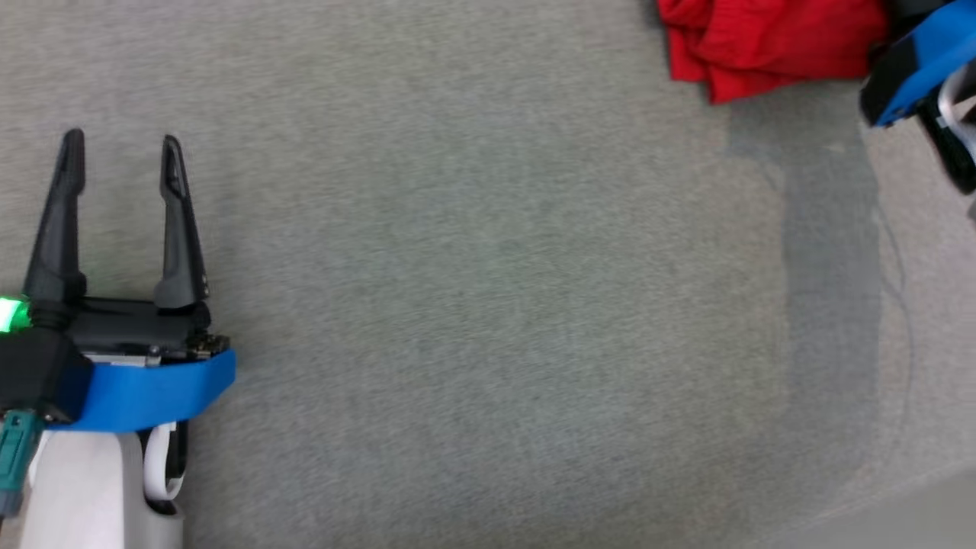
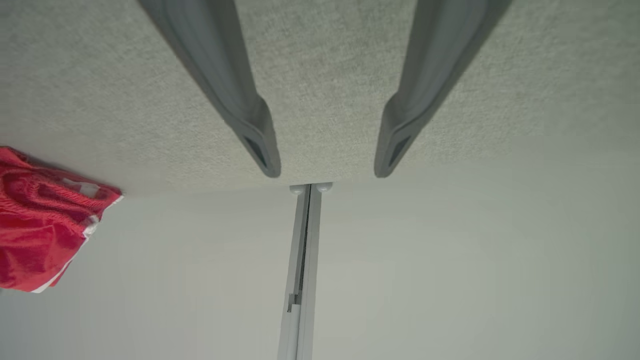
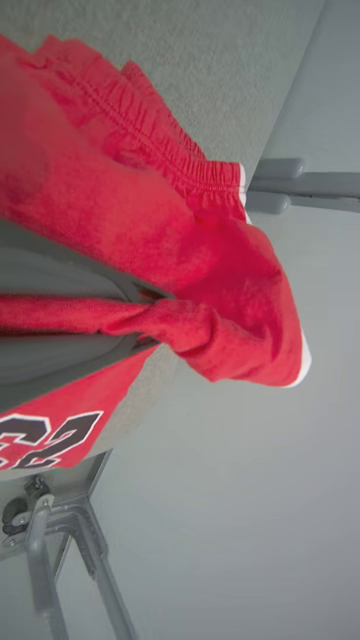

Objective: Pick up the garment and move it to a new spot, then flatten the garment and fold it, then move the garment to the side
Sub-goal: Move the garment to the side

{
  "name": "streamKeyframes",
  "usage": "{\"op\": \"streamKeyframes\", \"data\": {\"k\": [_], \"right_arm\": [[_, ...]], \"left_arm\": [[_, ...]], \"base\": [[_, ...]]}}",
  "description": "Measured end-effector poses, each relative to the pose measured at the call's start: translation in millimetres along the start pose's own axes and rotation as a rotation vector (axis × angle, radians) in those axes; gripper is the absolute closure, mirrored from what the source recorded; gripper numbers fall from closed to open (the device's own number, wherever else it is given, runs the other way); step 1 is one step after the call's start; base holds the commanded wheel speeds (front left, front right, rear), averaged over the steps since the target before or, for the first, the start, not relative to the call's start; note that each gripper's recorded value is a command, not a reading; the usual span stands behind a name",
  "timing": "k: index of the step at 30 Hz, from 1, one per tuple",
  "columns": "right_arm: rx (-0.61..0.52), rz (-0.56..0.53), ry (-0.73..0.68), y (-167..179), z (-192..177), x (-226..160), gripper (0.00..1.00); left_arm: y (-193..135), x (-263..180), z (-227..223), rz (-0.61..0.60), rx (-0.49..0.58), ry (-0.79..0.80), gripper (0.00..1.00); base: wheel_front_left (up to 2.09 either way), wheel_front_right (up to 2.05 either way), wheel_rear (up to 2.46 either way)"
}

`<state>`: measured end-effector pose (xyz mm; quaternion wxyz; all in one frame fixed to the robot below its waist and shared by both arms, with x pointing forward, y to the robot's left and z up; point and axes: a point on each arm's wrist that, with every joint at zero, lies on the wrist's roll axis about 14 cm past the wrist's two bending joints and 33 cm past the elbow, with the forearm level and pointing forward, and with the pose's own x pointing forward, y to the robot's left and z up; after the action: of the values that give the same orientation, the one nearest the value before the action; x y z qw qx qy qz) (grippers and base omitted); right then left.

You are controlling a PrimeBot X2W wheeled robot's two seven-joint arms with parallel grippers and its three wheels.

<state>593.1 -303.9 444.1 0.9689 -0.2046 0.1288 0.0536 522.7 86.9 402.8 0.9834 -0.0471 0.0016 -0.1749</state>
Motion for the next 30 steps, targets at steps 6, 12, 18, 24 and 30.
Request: {"op": "streamKeyframes", "data": {"k": [6, 12, 18, 24, 30], "right_arm": [[0.001, -0.151, 0.048, -71.7, -11.8, -34.0, 1.00], [0.006, -0.221, 0.113, -99.9, -30.5, -44.4, 1.00], [0.007, -0.244, 0.182, -102.2, -49.0, -36.4, 1.00], [0.024, -0.282, 0.227, -104.6, -62.2, -27.9, 0.00], [0.003, -0.281, 0.236, -101.5, -62.6, -21.6, 0.00]], "left_arm": [[-28.5, 16.5, 0.5, -0.100, -0.009, -0.045, 0.00], [-39.6, 25.4, -7.7, -0.151, -0.015, -0.051, 0.00], [-38.7, 27.2, -11.6, -0.159, -0.016, -0.049, 0.00], [-33.7, 26.0, -10.9, -0.149, -0.014, -0.051, 0.00], [-24.4, 23.7, -9.2, -0.118, -0.010, -0.051, 0.00]], "base": [[0.00, 0.00, 0.00], [0.00, 0.00, 0.00], [0.00, 0.00, 0.00], [0.00, 0.00, 0.00], [0.00, 0.00, 0.00]]}}
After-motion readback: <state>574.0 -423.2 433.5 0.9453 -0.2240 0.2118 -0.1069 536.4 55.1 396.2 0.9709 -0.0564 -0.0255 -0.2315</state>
